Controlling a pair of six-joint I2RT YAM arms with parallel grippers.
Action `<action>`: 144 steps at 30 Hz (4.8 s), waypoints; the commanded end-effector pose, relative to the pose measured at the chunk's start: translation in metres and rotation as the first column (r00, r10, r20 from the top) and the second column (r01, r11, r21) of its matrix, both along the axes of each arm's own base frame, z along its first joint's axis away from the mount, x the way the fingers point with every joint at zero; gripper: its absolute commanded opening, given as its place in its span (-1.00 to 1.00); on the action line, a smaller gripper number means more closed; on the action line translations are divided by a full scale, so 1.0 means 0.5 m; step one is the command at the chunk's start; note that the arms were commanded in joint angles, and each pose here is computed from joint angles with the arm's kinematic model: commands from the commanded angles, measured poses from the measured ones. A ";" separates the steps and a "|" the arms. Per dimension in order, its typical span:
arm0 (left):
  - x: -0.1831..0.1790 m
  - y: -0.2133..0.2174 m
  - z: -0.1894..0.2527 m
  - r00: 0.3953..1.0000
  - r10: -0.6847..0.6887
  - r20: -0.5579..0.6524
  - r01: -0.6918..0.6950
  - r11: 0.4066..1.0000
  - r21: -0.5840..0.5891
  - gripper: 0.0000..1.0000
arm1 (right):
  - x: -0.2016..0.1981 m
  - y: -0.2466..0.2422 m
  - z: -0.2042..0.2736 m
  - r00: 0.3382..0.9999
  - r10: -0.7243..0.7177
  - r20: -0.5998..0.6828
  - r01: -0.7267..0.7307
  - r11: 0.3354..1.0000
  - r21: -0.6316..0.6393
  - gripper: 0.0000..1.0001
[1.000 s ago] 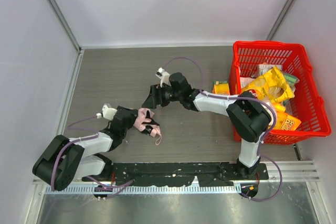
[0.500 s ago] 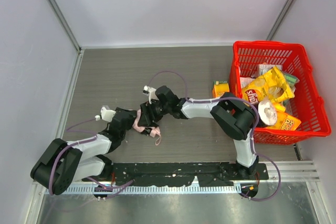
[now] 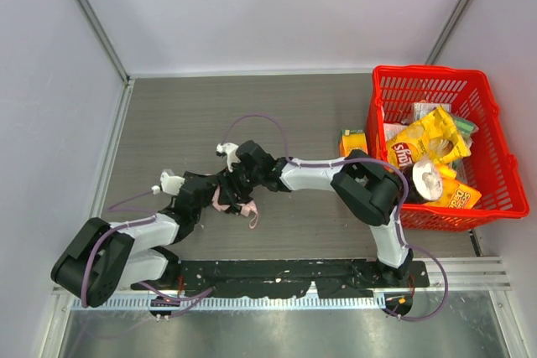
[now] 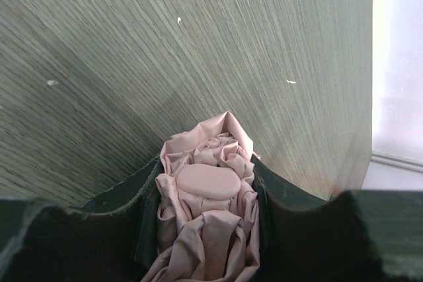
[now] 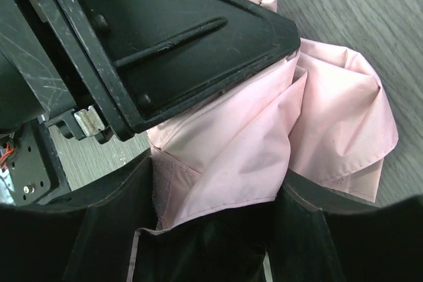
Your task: Put away the umbrella
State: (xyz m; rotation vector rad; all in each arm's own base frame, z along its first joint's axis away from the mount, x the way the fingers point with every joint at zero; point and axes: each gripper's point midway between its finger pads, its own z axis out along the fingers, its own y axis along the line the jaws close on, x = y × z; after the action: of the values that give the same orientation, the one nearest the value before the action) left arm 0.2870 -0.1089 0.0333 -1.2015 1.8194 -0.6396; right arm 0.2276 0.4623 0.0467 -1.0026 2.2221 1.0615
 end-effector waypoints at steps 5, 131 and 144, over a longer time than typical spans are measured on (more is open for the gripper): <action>-0.048 0.001 -0.053 0.994 -0.006 -0.112 0.001 0.999 -0.047 -1.00 | 0.017 0.026 -0.019 0.993 0.064 0.097 -0.060 0.997 -0.041 0.18; -0.043 -0.001 -0.052 0.753 -0.053 -0.656 0.025 0.998 -0.051 -1.00 | 0.066 -0.104 -0.050 0.921 0.059 0.386 0.080 0.939 -0.333 -0.31; 0.007 -0.012 0.038 0.902 -0.069 -0.426 0.013 0.991 -0.133 -1.00 | 0.042 -0.118 0.111 0.939 -0.177 0.294 0.232 0.959 -0.163 0.31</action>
State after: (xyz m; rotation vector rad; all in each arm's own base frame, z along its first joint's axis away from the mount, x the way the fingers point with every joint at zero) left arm 0.2727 -0.1253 0.0328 -1.5143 2.3301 -0.5252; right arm 0.2386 0.4228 0.0519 -1.0890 2.1478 0.5881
